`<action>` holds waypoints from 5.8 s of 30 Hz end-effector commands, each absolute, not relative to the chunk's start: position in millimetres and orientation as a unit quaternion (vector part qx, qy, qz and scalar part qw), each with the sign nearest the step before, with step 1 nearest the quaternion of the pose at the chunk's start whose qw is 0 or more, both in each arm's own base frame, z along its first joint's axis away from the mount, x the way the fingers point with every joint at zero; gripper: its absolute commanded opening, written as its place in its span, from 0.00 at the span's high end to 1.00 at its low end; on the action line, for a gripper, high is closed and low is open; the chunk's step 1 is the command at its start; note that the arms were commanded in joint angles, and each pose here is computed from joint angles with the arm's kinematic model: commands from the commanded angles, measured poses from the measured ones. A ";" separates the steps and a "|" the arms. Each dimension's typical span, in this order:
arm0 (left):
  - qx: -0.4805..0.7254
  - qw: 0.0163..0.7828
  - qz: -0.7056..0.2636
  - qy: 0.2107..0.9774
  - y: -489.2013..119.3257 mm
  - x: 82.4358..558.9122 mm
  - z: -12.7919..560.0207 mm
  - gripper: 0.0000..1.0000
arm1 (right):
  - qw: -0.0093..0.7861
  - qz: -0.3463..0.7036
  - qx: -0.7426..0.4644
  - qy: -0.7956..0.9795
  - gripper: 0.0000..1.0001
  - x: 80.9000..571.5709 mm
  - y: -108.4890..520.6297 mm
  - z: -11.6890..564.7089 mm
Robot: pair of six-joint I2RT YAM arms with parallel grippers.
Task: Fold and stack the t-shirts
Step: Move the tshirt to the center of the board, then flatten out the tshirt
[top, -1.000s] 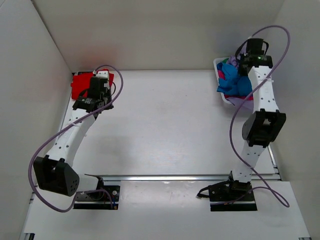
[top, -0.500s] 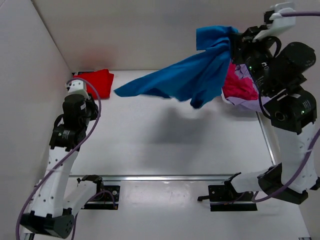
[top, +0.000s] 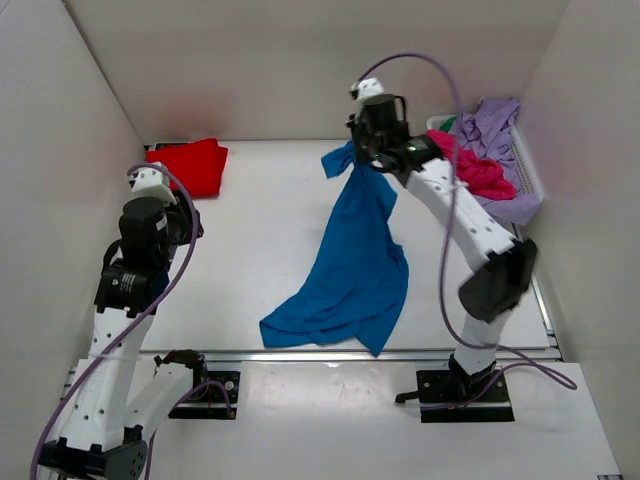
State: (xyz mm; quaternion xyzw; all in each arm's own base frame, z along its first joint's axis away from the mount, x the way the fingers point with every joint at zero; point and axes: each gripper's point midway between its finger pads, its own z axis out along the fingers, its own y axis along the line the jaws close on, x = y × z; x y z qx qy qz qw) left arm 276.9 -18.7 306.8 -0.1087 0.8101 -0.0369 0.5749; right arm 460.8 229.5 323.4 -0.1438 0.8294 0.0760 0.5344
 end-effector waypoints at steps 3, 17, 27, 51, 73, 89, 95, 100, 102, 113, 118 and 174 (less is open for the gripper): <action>-0.040 0.483 -0.060 0.873 -50.2 281.7 249.8 0.53 | 0.509 0.033 -0.117 0.852 0.54 523.1 222.4 301.2; 0.122 0.306 -0.123 0.936 -144.4 241.1 110.5 0.42 | 0.338 -0.023 -0.070 0.938 0.50 406.2 125.4 175.0; 0.102 0.329 -0.129 0.930 -135.4 256.2 130.4 0.35 | 0.228 0.060 -0.045 0.971 0.72 286.0 123.8 77.7; 0.074 0.344 -0.137 0.926 -122.2 256.9 136.2 0.34 | 0.164 0.073 -0.051 0.982 0.70 246.2 141.5 19.8; 0.067 0.341 -0.142 0.927 -120.7 254.9 129.7 0.33 | 0.234 0.104 -0.119 0.959 0.94 291.6 202.1 114.0; -0.012 0.373 -0.122 0.920 -81.1 262.8 141.1 0.34 | 0.338 0.169 -0.205 0.903 1.00 376.2 321.4 219.6; -0.011 0.384 -0.131 0.914 -87.3 259.1 155.4 0.33 | 0.470 0.258 -0.221 0.815 0.93 471.2 393.3 311.5; 0.019 0.346 -0.155 0.925 -101.6 243.8 147.5 0.33 | 0.490 0.169 -0.168 0.838 0.48 505.5 344.5 291.3; 0.037 0.312 -0.139 0.939 -101.5 229.1 128.8 0.38 | 0.468 0.098 -0.151 0.865 0.44 501.6 305.4 283.9; 0.047 0.198 -0.175 0.963 -147.5 203.9 80.1 0.36 | 0.322 0.016 -0.112 0.940 0.51 397.6 187.8 207.2; 0.023 0.158 -0.148 0.976 -159.0 207.4 47.0 0.38 | 0.270 0.037 -0.098 0.957 0.50 339.4 156.0 145.4; -0.137 0.199 0.088 0.966 -16.4 307.4 81.6 0.29 | 0.232 0.009 -0.005 0.973 0.25 322.6 65.3 88.9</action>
